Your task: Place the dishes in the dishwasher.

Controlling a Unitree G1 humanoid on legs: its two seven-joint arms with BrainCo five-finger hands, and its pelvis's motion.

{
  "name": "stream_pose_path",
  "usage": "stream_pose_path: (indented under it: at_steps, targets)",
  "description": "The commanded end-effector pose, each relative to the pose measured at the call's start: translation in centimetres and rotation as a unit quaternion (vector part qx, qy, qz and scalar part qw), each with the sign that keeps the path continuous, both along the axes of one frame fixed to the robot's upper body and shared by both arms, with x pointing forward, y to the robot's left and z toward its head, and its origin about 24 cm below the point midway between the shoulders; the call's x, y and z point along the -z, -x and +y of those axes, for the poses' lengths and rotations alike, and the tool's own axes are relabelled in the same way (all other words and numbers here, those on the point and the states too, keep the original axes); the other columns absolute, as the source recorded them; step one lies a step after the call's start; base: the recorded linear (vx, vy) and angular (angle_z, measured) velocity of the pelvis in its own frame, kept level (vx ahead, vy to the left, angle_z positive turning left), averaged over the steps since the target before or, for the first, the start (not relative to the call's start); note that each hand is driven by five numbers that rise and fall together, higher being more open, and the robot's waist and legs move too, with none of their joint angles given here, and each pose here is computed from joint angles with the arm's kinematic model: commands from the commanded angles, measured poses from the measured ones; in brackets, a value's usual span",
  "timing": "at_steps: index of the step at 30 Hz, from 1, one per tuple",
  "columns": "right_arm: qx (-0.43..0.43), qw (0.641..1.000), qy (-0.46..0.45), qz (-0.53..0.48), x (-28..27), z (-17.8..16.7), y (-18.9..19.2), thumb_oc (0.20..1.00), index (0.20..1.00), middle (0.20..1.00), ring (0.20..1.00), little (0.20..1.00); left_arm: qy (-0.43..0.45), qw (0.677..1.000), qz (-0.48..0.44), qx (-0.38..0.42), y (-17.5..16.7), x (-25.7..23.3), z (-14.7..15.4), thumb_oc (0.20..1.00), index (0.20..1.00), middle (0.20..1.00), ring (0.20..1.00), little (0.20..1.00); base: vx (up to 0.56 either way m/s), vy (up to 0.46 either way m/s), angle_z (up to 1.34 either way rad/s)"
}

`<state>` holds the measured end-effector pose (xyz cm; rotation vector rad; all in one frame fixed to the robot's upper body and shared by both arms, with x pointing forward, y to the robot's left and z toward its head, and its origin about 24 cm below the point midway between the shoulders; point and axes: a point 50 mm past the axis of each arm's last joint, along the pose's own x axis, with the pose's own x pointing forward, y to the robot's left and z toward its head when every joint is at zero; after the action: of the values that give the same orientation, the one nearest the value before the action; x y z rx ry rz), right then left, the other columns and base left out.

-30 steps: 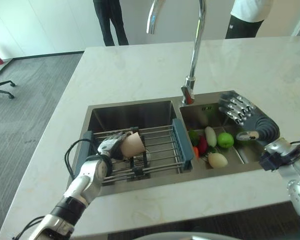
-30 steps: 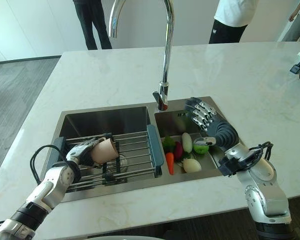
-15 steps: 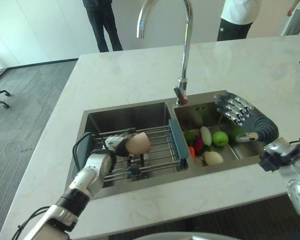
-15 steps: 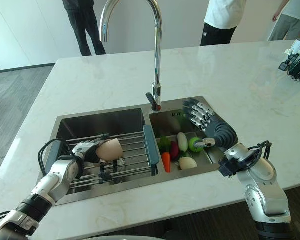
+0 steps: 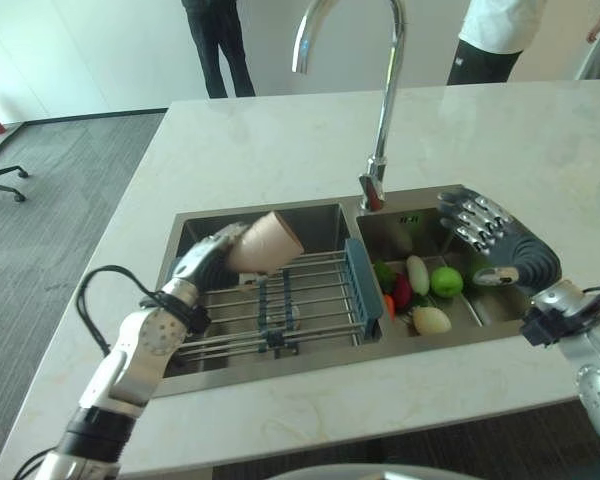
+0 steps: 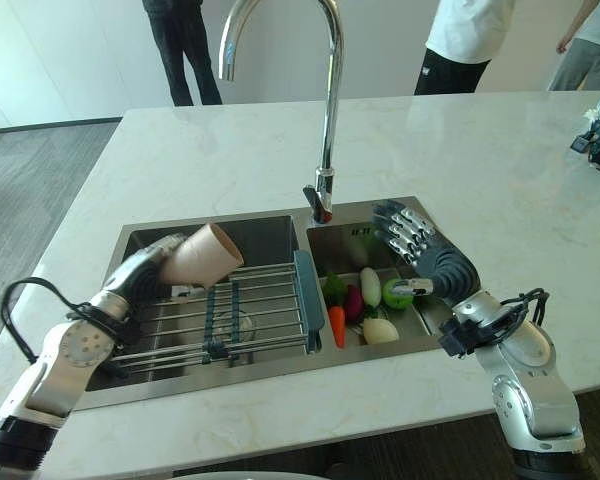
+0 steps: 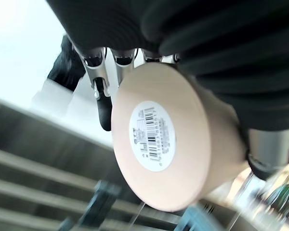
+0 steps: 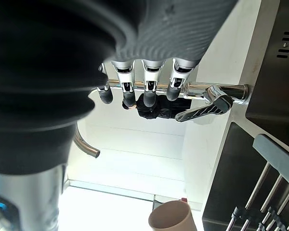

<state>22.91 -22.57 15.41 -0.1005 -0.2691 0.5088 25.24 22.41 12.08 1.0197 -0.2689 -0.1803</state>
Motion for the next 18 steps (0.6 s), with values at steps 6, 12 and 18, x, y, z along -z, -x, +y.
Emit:
stream_pose_path:
  at_steps: [6, 12, 18]
  targets:
    - [0.026, 0.993, -0.002, -0.113, -4.0, -0.5, 0.3, 1.000, 1.000, 1.000, 1.000, 1.000, 0.158, 0.975, -0.146, 0.054, 1.3, -5.7, 0.1, 0.200, 0.200, 0.200, 0.200, 0.200, -0.03, -0.040, 0.07]
    - [0.035, 0.991, -0.031, -0.129, -3.9, -0.5, 0.8, 1.000, 1.000, 1.000, 1.000, 1.000, 0.338, 0.919, -0.166, 0.118, 2.7, -6.9, 0.0, 0.200, 0.200, 0.200, 0.200, 0.200, -0.03, -0.081, 0.03]
    - [0.030, 0.988, -0.042, -0.148, -4.4, 0.1, 1.1, 1.000, 1.000, 1.000, 1.000, 1.000, 0.455, 0.850, -0.160, 0.210, 4.0, -7.2, -1.2, 0.200, 0.200, 0.200, 0.200, 0.200, -0.14, -0.112, 0.10]
